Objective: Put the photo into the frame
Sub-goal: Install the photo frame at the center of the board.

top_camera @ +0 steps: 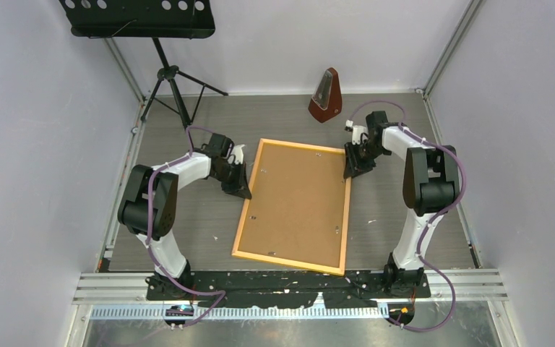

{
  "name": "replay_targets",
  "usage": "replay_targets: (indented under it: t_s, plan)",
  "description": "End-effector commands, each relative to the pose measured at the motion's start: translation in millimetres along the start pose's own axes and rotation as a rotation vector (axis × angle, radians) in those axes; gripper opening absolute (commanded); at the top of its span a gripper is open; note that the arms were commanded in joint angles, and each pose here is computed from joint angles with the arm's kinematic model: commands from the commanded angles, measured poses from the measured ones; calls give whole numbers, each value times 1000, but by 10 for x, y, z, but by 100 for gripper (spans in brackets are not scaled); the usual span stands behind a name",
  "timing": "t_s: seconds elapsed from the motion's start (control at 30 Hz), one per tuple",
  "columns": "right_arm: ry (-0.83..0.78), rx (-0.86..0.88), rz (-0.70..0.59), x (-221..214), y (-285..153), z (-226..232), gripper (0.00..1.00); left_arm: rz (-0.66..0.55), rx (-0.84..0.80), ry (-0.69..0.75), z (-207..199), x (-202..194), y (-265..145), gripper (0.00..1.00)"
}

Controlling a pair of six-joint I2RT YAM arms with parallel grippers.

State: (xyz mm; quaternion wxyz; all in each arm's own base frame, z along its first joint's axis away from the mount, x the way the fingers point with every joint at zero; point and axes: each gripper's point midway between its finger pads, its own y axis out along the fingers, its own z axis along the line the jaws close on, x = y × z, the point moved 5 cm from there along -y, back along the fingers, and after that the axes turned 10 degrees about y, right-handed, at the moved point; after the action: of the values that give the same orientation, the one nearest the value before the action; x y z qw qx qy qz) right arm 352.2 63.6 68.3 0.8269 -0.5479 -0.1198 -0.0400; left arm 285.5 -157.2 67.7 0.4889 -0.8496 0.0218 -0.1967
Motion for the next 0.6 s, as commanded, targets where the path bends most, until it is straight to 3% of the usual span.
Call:
replay_targets:
  t_s: [0.0, 0.37, 0.57]
  plan:
    - [-49, -4, -100, 398, 1, -11, 24, 24, 14, 7, 134, -81, 116, 0]
    - [-103, 9, -158, 924, 100, -16, 25, 19, -95, -7, 14, -79, 153, 0]
    - [-129, -8, -192, 1072, 43, 9, 62, 24, -108, -24, 15, -99, 185, 0]
